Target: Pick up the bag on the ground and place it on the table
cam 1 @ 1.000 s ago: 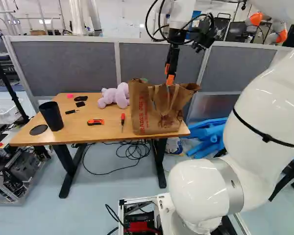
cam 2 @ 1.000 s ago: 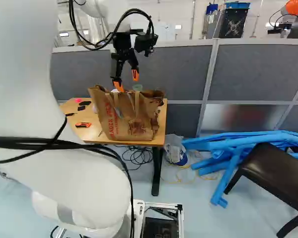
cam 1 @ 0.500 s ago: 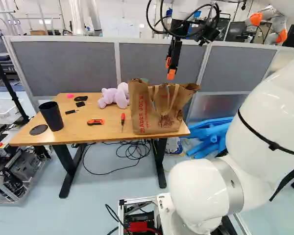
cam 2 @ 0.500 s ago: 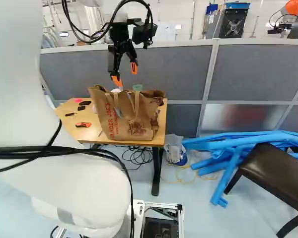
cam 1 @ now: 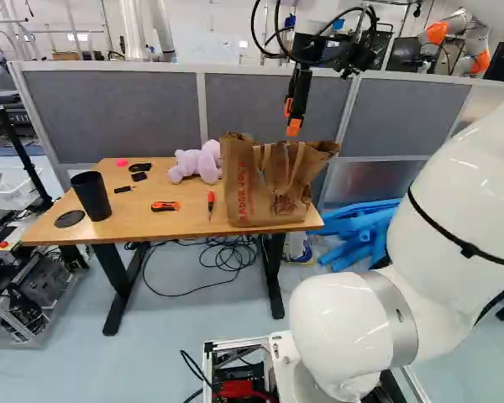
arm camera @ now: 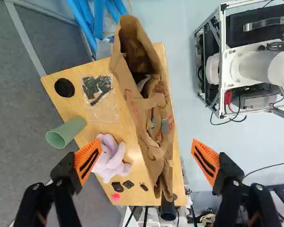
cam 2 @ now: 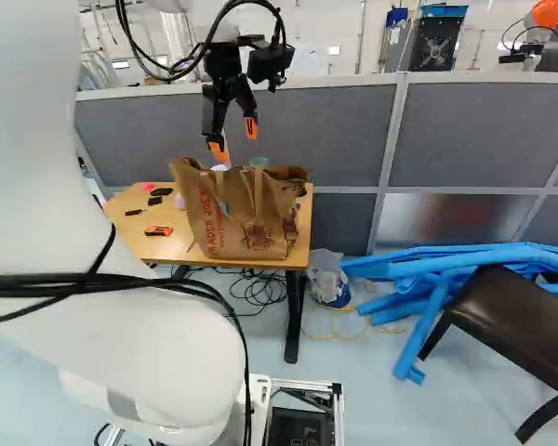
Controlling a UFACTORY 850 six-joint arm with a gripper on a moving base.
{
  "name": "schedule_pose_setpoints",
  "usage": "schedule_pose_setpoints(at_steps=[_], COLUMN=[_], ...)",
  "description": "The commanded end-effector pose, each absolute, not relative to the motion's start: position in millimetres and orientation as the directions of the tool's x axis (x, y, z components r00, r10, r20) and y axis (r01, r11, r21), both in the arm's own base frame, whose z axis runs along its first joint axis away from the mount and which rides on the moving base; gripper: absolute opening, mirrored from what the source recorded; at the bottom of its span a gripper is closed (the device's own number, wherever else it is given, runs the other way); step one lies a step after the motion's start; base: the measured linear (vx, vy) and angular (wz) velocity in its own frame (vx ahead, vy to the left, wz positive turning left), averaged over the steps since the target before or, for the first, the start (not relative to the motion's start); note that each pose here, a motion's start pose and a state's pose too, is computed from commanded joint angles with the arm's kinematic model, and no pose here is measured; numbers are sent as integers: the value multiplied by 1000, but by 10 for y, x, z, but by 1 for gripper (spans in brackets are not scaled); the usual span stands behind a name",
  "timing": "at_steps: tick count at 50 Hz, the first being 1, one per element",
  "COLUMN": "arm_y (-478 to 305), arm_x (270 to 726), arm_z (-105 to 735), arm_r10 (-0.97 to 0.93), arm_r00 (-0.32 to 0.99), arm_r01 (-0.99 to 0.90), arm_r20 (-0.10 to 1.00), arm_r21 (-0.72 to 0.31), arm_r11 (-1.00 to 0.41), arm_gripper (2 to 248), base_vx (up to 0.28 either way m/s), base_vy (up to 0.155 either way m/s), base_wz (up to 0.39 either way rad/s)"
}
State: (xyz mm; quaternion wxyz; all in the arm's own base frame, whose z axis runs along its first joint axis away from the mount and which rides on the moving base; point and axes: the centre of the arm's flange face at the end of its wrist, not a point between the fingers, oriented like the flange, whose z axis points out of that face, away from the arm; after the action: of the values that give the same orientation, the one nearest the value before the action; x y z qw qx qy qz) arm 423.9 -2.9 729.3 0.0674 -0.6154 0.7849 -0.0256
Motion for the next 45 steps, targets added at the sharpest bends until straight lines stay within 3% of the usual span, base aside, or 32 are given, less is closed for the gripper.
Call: schedule_pose_setpoints(at_steps=[45], arm_y=[-29], arm_x=[4239], arm_z=[7293], arm_r10=[-970], arm_r00=[-233], arm_r01=[-963], arm_r20=[-74], arm_r21=[-123], arm_r11=[241], arm_gripper=[247], base_vx=[-123], base_vy=[1], base_wz=[3])
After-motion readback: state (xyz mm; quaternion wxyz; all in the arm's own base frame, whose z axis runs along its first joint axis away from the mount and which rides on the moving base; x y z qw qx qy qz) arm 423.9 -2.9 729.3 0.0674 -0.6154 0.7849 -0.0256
